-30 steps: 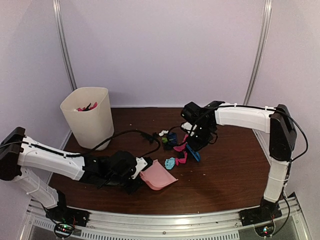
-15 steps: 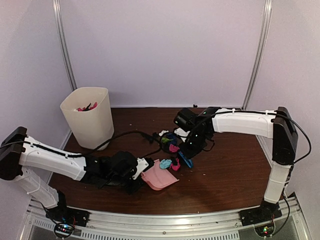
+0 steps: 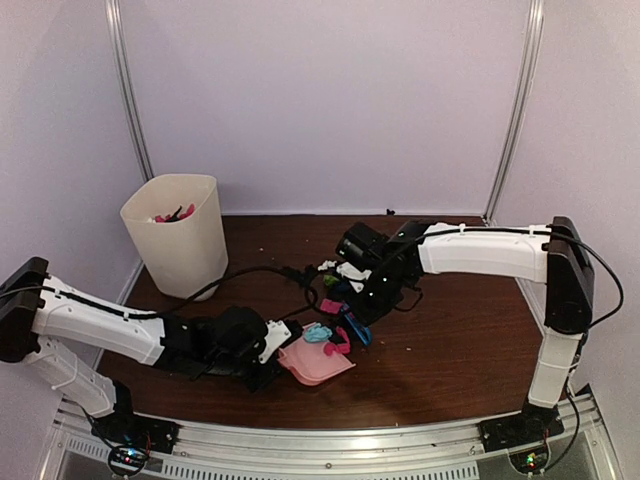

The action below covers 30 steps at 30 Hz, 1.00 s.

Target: Sweep away the paper scraps from the table

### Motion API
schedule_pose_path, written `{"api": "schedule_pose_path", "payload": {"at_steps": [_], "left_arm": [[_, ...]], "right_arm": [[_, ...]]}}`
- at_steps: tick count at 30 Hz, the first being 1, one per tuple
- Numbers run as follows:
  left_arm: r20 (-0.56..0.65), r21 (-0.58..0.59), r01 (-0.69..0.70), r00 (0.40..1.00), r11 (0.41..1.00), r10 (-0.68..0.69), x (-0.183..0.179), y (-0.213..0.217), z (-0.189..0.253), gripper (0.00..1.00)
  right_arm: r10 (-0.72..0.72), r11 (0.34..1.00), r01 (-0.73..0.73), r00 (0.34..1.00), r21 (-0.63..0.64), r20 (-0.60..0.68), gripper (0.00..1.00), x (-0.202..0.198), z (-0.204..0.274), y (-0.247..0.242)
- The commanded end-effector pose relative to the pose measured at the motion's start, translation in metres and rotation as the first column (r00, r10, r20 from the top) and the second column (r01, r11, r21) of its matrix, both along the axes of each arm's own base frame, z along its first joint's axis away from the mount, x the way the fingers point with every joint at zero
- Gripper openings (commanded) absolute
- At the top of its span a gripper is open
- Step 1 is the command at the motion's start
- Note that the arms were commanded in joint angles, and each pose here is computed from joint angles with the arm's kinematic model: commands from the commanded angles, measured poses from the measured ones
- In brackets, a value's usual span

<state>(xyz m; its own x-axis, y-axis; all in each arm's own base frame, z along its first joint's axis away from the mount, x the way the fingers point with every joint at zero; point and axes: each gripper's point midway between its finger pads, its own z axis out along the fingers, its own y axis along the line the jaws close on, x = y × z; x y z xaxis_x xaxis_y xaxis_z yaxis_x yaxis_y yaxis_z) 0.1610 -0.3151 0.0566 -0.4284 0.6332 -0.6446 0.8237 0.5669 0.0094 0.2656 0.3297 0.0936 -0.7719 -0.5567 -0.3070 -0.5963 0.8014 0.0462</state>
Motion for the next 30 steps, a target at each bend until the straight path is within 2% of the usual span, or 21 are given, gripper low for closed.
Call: {"api": "schedule_pose_path", "payload": {"at_steps": [1,8,16,23,30], "left_arm": [[-0.006,-0.017,0.021,1.0,1.0,-0.021,-0.007,0.005,-0.001,0.0],[-0.015,-0.044,0.021,1.0,0.999,-0.021,-0.011,0.008,-0.001,0.0],[-0.021,-0.072,0.019,1.0,0.997,-0.021,-0.015,0.011,0.002,0.0],[-0.022,-0.077,0.022,0.999,0.997,-0.023,-0.015,0.011,0.002,0.0],[-0.023,-0.076,0.017,1.0,0.997,-0.019,-0.015,0.011,-0.001,0.0]], "right_arm": [[0.007,1.0,-0.006,0.998,0.002,-0.06,0.0,-0.02,-0.009,0.006],[-0.007,1.0,0.007,1.0,0.006,-0.027,0.0,-0.02,0.011,0.013],[-0.068,0.997,0.064,0.991,0.036,0.112,0.0,0.001,0.074,0.008],[-0.101,0.993,0.106,0.991,-0.055,0.092,0.0,-0.009,0.067,-0.019],[-0.12,0.99,0.127,0.989,-0.068,0.09,0.0,-0.012,0.059,-0.026]]}}
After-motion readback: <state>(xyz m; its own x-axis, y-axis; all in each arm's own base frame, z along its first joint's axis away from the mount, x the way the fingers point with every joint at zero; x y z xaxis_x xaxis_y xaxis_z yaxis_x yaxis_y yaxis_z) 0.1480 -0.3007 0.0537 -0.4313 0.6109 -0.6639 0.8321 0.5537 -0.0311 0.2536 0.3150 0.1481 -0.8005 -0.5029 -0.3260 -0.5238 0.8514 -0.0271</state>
